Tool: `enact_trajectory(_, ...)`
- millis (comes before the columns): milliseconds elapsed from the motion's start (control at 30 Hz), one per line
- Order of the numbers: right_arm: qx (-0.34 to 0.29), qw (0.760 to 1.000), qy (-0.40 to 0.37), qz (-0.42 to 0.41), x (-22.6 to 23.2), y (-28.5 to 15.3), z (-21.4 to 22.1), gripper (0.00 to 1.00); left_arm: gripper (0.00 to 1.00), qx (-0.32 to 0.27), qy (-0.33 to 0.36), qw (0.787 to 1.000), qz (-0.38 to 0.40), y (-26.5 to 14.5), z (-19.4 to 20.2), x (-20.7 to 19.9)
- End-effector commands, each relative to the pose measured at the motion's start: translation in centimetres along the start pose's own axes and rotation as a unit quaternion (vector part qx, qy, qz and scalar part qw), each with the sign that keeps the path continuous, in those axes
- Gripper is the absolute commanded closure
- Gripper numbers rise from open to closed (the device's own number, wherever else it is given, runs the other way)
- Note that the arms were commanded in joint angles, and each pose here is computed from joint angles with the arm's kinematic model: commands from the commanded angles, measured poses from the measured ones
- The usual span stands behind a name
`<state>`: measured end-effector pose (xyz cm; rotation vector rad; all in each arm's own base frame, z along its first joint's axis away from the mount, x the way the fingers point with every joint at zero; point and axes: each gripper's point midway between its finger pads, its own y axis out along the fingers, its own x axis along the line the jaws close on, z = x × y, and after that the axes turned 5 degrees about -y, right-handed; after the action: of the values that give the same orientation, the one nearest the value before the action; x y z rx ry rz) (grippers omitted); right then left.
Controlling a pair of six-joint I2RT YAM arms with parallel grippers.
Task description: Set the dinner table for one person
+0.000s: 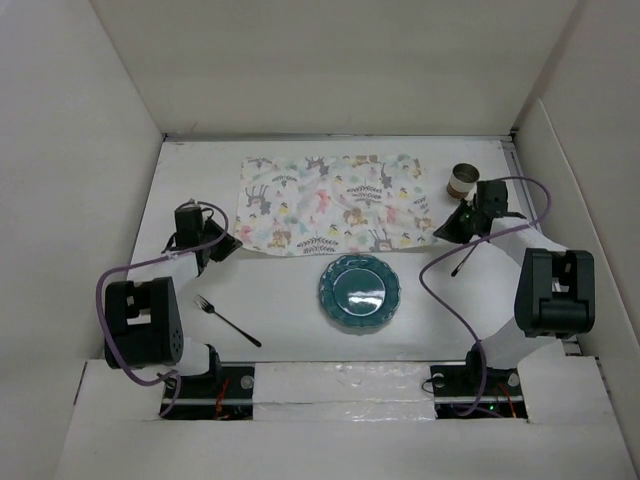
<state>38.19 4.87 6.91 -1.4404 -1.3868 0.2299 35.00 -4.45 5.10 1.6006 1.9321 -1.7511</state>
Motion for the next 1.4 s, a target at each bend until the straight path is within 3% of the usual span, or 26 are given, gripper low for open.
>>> enact_trajectory(0, -0.009, 1.000, -0.018, 0.013, -1.1, -1.3, 0.6, 1.00, 1.00, -0.013, 0.023, 0.999, -0.029, -1.4, -0.1, 1.3)
enact_trajectory(200, 0.002, 1.000, -0.004, 0.031, -4.0, -2.7, 2.9, 1.00, 1.00, -0.004, 0.024, 0.998, -0.060, -2.3, 1.1, 3.1)
enact_trajectory(733, 0.026, 0.999, -0.007, 0.047, -5.3, -4.0, 5.9, 1.00, 1.00, 0.007, 0.016, 0.996, -0.091, -3.7, 2.9, 5.2)
enact_trajectory(800, 0.021, 0.998, -0.007, 0.051, -5.4, -4.1, 5.7, 0.95, 0.97, 0.005, 0.015, 0.996, -0.087, -3.7, 2.8, 5.0)
enact_trajectory(933, 0.013, 0.998, -0.016, 0.055, -5.0, -4.5, 5.1, 0.64, 0.74, 0.004, 0.025, 0.996, -0.081, -4.0, 2.1, 4.0)
enact_trajectory(1033, -0.011, 0.998, -0.028, 0.048, -3.6, -5.8, 4.1, 0.52, 0.59, -0.019, 0.039, 0.997, -0.064, -5.2, 0.7, 2.3)
enact_trajectory(1100, -0.030, 0.998, -0.036, 0.037, -2.2, -7.0, 3.1, 0.47, 0.55, -0.038, 0.054, 0.996, -0.052, -6.2, -0.2, 0.6)
enact_trajectory(1133, -0.047, 0.997, -0.050, 0.018, -0.7, -8.1, 2.7, 0.48, 0.55, -0.048, 0.073, 0.996, -0.032, -6.9, -0.3, -1.1)
enact_trajectory(1200, -0.057, 0.995, -0.076, -0.026, 1.6, -9.1, 2.7, 0.62, 0.61, -0.055, 0.088, 0.995, 0.002, -7.8, -0.7, -3.6)
enact_trajectory(1233, -0.049, 0.992, -0.091, -0.070, 3.5, -9.4, 3.4, 1.00, 0.65, -0.060, 0.090, 0.994, 0.019, -8.4, -1.0, -4.5)
enact_trajectory(1367, 0.035, 0.976, -0.147, -0.159, 7.4, -9.2, 10.1, 1.00, 0.89, -0.063, 0.099, 0.990, 0.076, -9.5, -1.7, -7.9)
